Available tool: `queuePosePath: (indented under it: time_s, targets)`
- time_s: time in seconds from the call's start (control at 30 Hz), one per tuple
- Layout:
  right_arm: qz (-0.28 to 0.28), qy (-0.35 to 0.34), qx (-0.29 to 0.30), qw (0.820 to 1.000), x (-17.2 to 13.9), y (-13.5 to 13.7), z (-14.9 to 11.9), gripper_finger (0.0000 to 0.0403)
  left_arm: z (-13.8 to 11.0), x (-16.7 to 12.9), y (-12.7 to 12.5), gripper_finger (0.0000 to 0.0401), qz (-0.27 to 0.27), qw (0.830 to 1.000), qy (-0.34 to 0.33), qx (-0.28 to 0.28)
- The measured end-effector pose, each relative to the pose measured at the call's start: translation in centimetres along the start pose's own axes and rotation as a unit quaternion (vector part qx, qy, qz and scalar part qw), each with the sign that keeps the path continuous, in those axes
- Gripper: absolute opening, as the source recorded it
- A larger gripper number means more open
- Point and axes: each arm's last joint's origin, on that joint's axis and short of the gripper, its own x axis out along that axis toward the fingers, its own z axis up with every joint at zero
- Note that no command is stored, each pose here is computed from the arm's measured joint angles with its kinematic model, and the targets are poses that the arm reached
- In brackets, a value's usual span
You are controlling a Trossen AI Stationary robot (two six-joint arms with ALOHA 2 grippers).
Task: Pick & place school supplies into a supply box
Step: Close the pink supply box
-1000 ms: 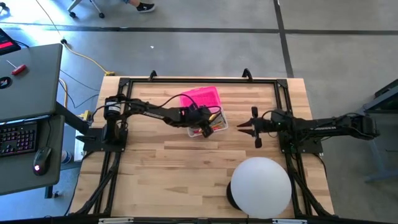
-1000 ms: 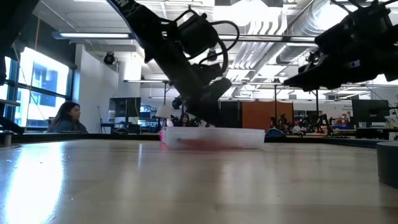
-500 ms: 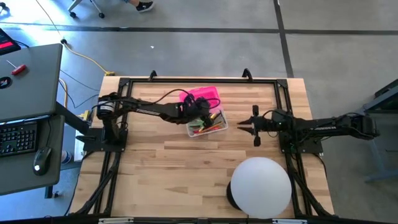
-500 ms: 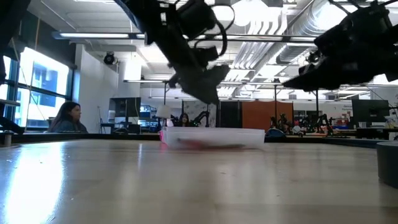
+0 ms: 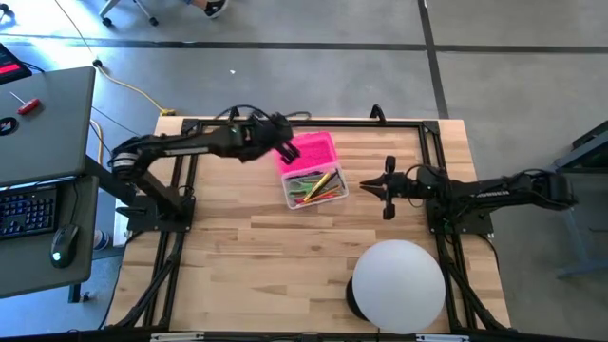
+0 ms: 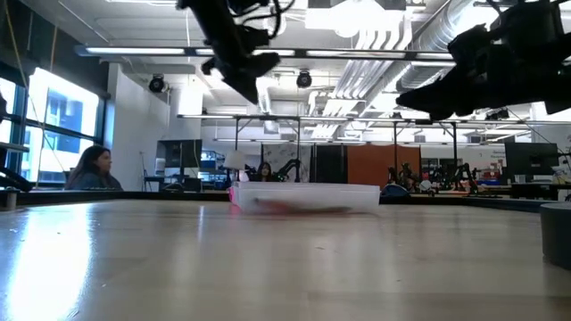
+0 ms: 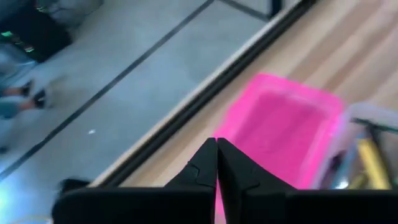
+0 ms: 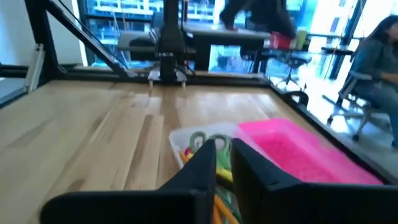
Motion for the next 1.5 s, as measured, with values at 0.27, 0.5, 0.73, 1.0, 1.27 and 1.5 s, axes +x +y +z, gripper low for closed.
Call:
queuePosePath:
  time_s: [0.27, 0.5, 0.73, 1.0, 1.27, 1.5]
  targets:
    - [0.009, 0.039, 0.003, 0.999, 2.3, -0.2, 0.2, 0.0003, -1.5, -4.0, 4.3, 0.001, 0.082, 0.995, 0.033, -0.036]
    - [0.013, 0.079, -0.007, 0.997, 4.4, -0.4, -0.2, 0.0001, -4.7, -2.9, 4.1, 0.0035, 0.078, 0.989, 0.067, -0.104]
    - [0.023, 0.12, -0.022, 0.992, 4.7, -0.4, -1.3, 0.0001, -9.4, 3.2, 4.0, 0.0013, 0.0, 0.98, 0.032, -0.198]
    - [0.052, 0.114, -0.02, 0.992, 4.7, -0.2, -1.3, 0.0001, -11.3, 8.3, 8.7, 0.0016, -0.096, 0.94, -0.058, -0.323]
    - [0.092, 0.112, -0.004, 0.989, 4.6, 0.1, -1.3, 0.0001, -14.0, 12.7, 9.4, 0.0021, -0.112, 0.936, 0.011, -0.334]
    - [0.131, 0.113, 0.03, 0.984, 4.6, 0.3, -1.4, 0.0, -15.2, 15.1, 8.5, 0.001, -0.126, 0.926, 0.022, -0.354]
